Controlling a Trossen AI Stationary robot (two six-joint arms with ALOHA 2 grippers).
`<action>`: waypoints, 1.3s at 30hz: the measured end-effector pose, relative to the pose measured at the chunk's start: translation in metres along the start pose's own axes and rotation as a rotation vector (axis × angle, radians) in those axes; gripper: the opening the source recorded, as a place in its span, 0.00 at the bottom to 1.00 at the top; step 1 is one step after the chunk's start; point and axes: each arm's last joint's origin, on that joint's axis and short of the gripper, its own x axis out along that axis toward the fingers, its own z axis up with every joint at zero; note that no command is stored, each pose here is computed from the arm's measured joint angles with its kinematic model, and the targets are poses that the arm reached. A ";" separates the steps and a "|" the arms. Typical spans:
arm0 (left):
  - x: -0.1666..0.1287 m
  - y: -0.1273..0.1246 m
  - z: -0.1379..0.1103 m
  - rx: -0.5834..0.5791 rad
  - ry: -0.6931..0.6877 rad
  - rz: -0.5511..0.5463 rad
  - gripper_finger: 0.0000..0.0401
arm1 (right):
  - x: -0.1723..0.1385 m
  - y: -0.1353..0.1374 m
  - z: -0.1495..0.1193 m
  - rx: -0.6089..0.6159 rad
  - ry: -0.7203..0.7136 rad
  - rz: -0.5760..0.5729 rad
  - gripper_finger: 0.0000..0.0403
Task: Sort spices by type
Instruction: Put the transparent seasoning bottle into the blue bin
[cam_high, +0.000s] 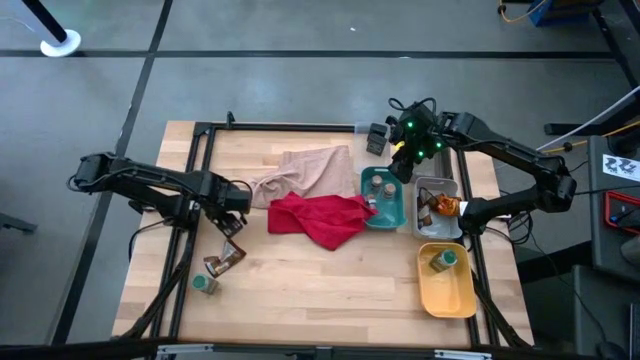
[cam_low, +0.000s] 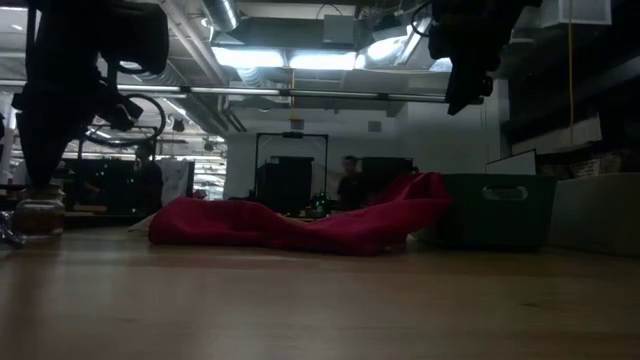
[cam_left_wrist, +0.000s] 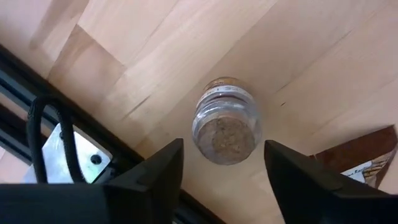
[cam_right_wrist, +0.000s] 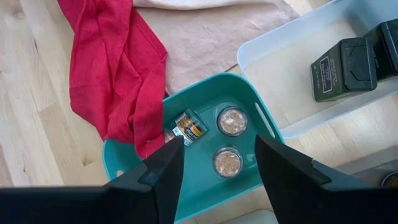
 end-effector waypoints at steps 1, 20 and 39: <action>0.000 -0.001 0.001 0.000 -0.006 -0.006 0.54 | 0.000 0.000 0.000 0.000 0.000 0.000 0.49; 0.018 0.000 -0.002 -0.130 0.001 -0.023 0.59 | 0.000 0.000 0.000 -0.008 0.001 0.000 0.49; 0.022 -0.010 0.007 -0.142 -0.092 -0.148 0.41 | 0.000 0.000 -0.001 -0.021 0.005 0.000 0.49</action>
